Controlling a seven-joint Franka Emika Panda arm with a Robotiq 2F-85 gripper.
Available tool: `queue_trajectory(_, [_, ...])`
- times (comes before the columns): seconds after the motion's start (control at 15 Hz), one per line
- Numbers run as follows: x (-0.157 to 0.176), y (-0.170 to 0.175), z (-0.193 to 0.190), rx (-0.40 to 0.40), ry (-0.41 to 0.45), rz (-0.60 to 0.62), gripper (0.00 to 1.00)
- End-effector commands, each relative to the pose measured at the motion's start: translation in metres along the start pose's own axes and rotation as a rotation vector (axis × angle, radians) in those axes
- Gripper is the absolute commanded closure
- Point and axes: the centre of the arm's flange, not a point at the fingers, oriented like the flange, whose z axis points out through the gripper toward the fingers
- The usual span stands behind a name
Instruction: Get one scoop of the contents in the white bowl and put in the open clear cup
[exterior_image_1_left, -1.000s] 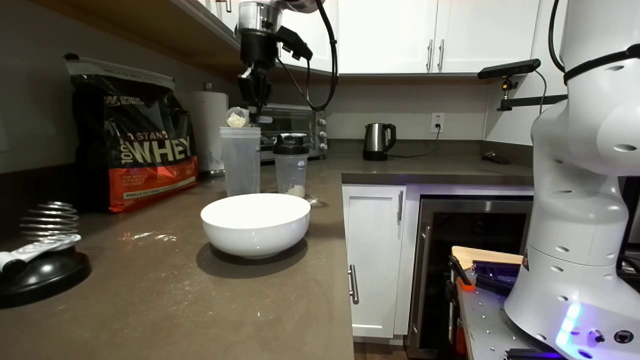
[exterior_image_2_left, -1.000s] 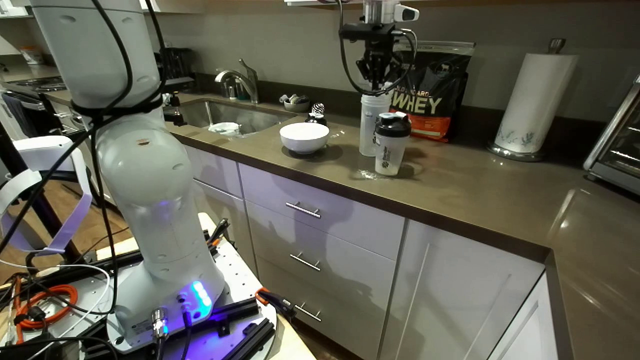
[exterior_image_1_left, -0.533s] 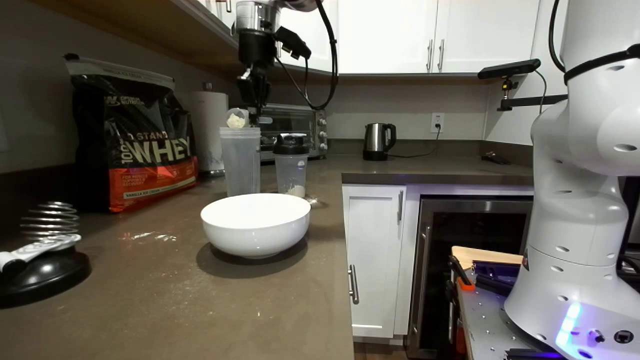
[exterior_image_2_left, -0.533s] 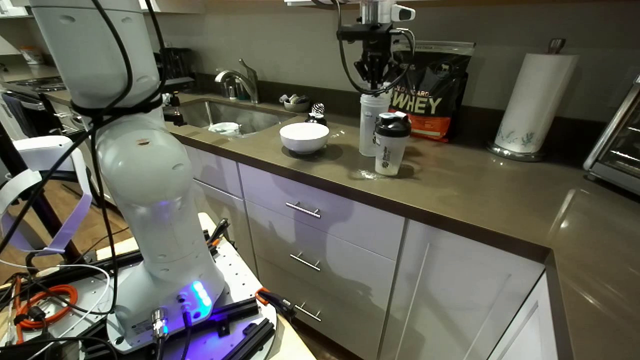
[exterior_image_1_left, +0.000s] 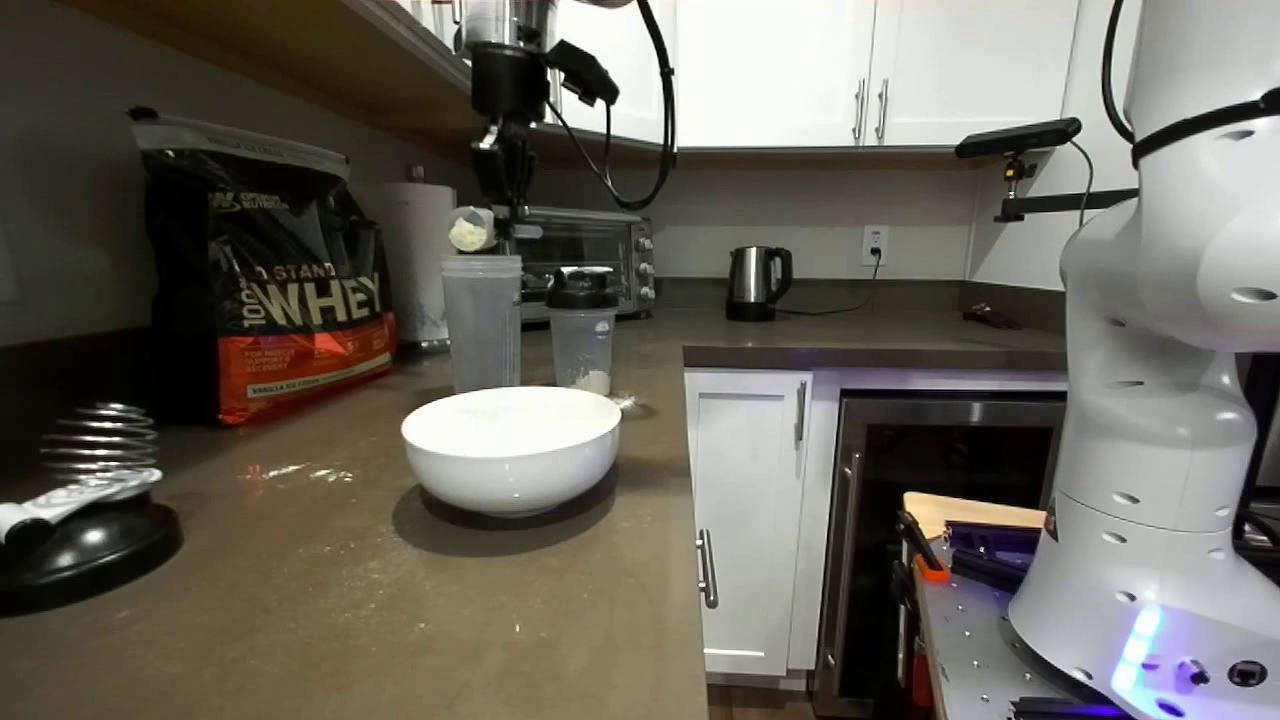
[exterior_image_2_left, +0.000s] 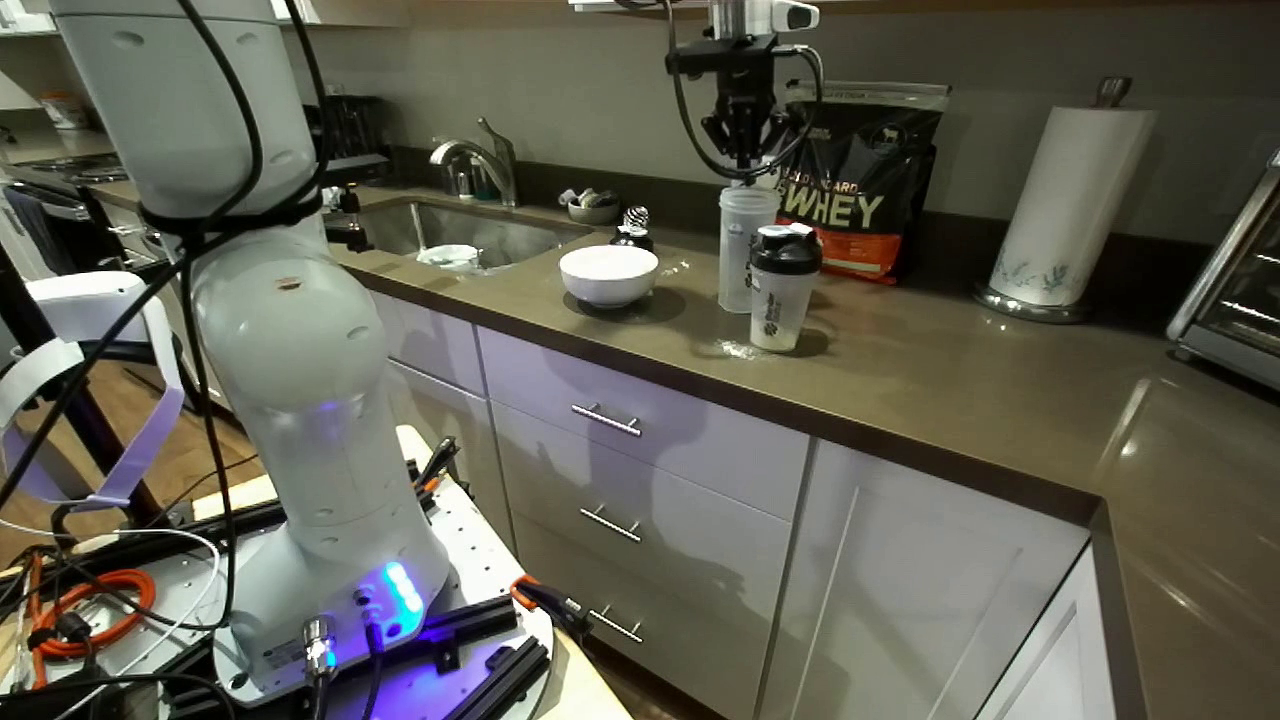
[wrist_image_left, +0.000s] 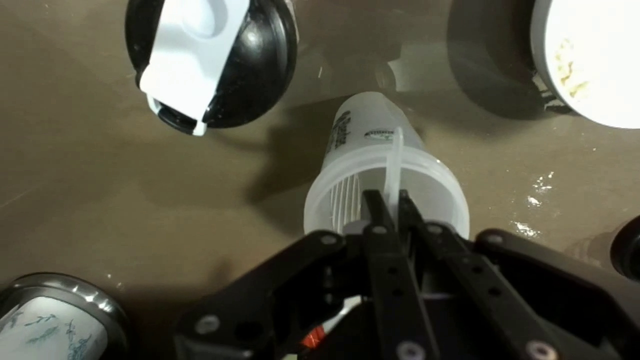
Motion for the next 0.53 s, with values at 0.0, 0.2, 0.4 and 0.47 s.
queue_trajectory(0.0, [-0.009,-0.005,0.001,-0.065,0.011,0.001,0.98])
queue_trajectory(0.2, [-0.009,-0.004,0.004,-0.097,0.007,-0.004,0.98])
queue_trajectory(0.4, [-0.009,-0.005,0.01,-0.126,0.012,-0.012,0.98])
queue_trajectory(0.47, [-0.009,-0.006,0.013,-0.134,0.015,-0.016,0.98])
